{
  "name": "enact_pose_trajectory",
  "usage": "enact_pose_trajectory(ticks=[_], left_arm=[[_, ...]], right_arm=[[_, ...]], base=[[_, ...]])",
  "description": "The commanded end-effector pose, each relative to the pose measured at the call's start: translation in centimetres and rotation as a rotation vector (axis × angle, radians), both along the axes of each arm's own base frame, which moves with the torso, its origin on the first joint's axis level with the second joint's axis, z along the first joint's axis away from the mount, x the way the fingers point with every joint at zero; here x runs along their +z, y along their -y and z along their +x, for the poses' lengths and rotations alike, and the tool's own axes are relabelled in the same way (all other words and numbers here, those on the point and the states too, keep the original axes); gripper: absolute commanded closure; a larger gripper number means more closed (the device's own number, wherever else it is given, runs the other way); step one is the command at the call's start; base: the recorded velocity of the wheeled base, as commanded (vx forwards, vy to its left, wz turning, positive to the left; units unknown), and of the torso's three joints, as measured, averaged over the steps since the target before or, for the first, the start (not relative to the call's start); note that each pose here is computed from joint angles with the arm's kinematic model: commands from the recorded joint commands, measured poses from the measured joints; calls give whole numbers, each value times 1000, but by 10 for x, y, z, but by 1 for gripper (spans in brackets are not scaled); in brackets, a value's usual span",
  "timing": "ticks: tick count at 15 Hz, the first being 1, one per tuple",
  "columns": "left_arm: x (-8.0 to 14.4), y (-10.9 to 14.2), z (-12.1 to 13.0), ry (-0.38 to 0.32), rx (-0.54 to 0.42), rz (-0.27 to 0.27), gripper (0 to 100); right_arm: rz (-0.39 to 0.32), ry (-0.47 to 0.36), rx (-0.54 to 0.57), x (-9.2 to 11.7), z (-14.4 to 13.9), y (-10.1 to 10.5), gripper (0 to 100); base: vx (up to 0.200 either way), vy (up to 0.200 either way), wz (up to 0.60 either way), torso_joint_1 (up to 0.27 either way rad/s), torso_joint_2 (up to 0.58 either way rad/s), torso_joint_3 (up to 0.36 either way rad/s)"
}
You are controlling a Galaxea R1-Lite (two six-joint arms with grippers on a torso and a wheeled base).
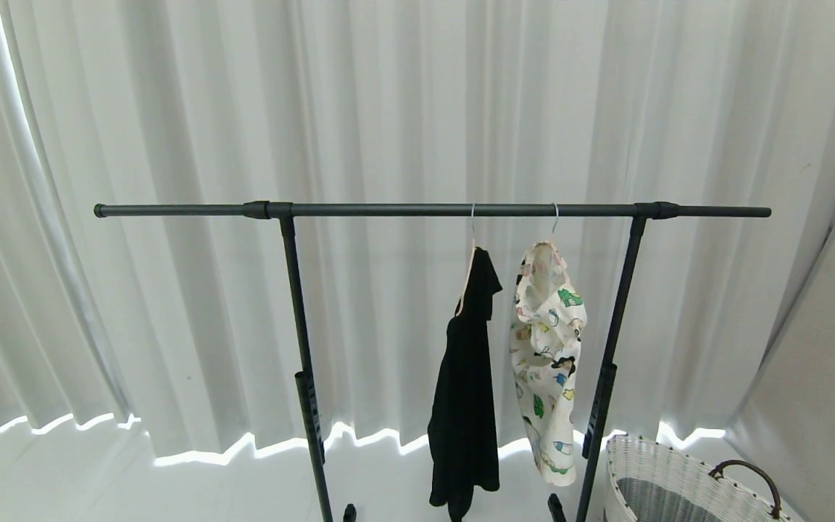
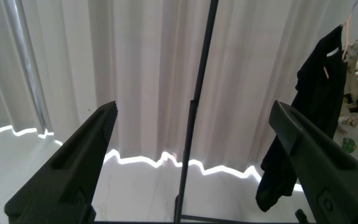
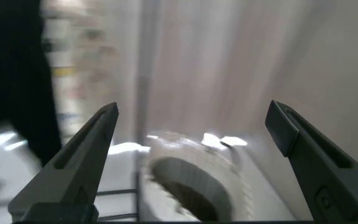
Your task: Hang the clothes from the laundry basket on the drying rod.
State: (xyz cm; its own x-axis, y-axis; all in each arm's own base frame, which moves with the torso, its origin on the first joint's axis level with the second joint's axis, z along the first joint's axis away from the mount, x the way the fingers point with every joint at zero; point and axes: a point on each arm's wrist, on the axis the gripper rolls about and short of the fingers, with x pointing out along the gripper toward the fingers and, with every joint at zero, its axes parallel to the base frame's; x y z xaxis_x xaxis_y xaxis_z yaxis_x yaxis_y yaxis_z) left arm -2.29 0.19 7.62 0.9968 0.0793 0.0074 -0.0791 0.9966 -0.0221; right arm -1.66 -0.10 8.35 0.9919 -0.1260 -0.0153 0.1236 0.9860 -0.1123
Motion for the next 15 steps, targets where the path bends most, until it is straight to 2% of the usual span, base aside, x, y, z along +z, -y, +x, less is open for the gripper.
enact_pose_trajectory(ticks=[1, 2, 3, 4, 7, 9, 10, 15], left_arm=[[0, 0, 0, 0, 0, -2, 0], [0, 0, 0, 0, 0, -2, 0], [0, 0, 0, 0, 0, -2, 0], [0, 0, 0, 0, 0, -2, 0], [0, 0, 0, 1, 0, -11, 0], [0, 0, 0, 1, 0, -11, 0], [0, 0, 0, 1, 0, -12, 0], [0, 0, 0, 1, 0, -12, 0]], right_arm=[[-41, 38, 88, 0, -3, 0, 0], [-90, 86, 104, 0, -6, -1, 0], [-127, 95, 117, 1, -6, -1, 0], [-115, 95, 116, 1, -6, -1, 0], [-34, 90, 118, 0, -6, -1, 0], [55, 53, 125, -4, -6, -1, 0], [131, 20, 117, -8, -6, -1, 0], [131, 21, 117, -8, -6, -1, 0]], base=[[0, 0, 0, 0, 0, 0], [0, 0, 0, 0, 0, 0], [0, 0, 0, 0, 0, 0], [0, 0, 0, 0, 0, 0], [0, 0, 0, 0, 0, 0], [0, 0, 0, 0, 0, 0], [0, 0, 0, 0, 0, 0], [0, 0, 0, 0, 0, 0]])
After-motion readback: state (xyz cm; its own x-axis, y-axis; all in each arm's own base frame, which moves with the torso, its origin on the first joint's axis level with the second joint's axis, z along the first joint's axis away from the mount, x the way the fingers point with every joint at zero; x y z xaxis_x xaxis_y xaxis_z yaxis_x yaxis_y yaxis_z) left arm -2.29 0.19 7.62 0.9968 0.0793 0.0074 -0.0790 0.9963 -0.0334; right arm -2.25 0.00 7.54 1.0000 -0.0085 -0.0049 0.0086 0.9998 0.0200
